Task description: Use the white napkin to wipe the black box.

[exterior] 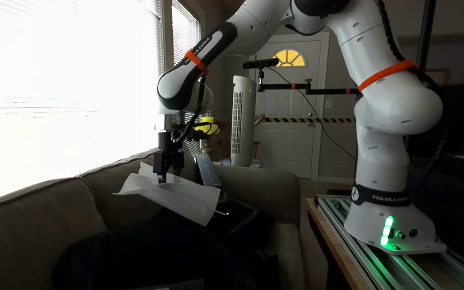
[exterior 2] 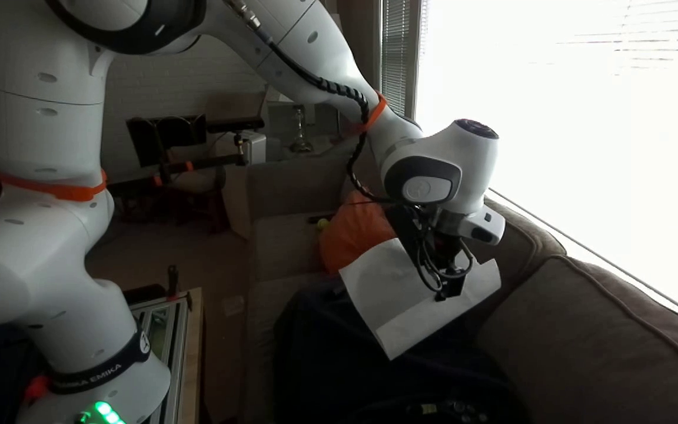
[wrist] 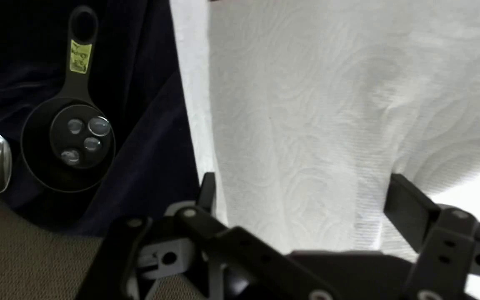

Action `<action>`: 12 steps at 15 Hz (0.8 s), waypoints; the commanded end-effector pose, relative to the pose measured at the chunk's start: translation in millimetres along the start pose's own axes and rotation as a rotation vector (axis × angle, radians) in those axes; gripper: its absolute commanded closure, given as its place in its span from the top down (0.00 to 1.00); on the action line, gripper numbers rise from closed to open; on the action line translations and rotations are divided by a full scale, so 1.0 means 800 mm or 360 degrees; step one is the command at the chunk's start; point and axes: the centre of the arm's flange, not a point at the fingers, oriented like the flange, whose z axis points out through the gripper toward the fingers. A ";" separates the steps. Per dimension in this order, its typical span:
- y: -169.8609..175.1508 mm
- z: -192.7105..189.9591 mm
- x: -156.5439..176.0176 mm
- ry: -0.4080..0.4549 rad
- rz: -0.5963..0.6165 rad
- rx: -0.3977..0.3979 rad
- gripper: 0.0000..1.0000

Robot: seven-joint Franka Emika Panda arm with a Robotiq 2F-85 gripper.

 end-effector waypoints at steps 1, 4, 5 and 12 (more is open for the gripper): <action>-0.002 0.002 -0.001 -0.0127 0.0012 0.0079 1.00; 0.001 -0.001 -0.003 -0.0282 -0.0033 0.0120 1.00; 0.001 0.020 -0.005 -0.0157 0.0007 -0.0016 1.00; 0.006 0.007 -0.006 0.0059 0.0023 -0.0130 1.00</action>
